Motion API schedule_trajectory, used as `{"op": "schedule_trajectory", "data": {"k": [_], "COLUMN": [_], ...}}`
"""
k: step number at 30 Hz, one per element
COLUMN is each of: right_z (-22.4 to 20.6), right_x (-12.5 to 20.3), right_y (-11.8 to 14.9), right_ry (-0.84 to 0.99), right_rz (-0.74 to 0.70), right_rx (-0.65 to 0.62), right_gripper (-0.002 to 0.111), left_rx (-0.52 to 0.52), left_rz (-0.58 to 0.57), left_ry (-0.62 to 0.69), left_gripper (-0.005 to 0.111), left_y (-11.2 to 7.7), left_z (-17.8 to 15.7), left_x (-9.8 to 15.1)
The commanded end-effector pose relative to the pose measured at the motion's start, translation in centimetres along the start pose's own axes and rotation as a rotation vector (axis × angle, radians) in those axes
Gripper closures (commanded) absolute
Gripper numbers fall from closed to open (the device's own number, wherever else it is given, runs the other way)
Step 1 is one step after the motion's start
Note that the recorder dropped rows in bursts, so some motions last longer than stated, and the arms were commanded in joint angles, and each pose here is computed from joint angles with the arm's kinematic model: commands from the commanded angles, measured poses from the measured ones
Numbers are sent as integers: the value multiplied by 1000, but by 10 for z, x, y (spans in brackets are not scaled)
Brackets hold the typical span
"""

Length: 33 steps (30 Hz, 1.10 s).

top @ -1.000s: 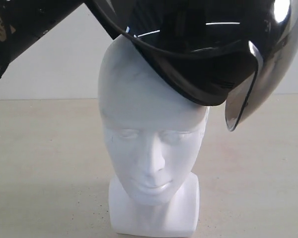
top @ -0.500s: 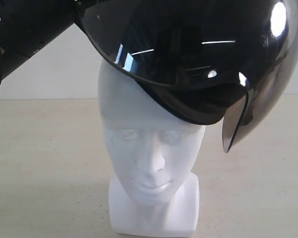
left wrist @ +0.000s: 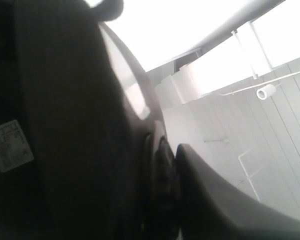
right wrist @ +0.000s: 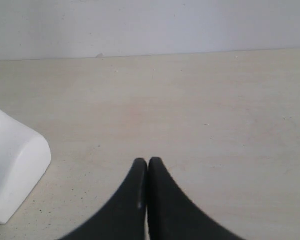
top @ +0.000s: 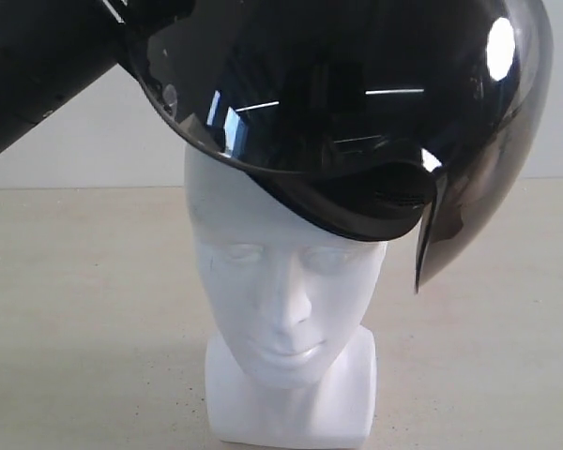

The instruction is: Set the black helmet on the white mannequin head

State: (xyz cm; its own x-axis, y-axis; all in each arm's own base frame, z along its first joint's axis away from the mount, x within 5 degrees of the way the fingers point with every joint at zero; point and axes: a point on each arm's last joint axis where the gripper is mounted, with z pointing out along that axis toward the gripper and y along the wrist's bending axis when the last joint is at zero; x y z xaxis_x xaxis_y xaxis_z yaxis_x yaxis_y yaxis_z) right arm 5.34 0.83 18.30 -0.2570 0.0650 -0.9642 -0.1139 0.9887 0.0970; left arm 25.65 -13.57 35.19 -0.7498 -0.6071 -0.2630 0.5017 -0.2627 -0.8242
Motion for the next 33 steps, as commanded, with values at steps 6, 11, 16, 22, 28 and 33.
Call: {"op": "schedule_trajectory", "data": {"k": [6, 11, 16, 22, 28, 33], "right_z": [0, 0, 0, 0, 0, 0], "right_x": [-1, -1, -1, -1, -1, -1], "right_y": [0, 0, 0, 0, 0, 0], "right_ry": [-14, -14, -14, -16, -16, -16], "right_rz": [-1, -1, -1, -1, -1, -1], "right_rx": [5, 5, 5, 5, 5, 5], "right_gripper": [109, 109, 109, 109, 109, 109], "left_rx": [-34, -47, -61, -81, -128, -154], "left_rz": [107, 118, 131, 131, 135, 143], "left_ry": [-55, -67, -35, -30, -22, -25], "left_gripper": [102, 102, 102, 102, 102, 102], "left_y": [-3, -3, -1, 1, 8, 10], "left_z": [-8, -13, -13, -13, -13, -15], "left_x": [-14, -20, -18, -18, -18, -19]}}
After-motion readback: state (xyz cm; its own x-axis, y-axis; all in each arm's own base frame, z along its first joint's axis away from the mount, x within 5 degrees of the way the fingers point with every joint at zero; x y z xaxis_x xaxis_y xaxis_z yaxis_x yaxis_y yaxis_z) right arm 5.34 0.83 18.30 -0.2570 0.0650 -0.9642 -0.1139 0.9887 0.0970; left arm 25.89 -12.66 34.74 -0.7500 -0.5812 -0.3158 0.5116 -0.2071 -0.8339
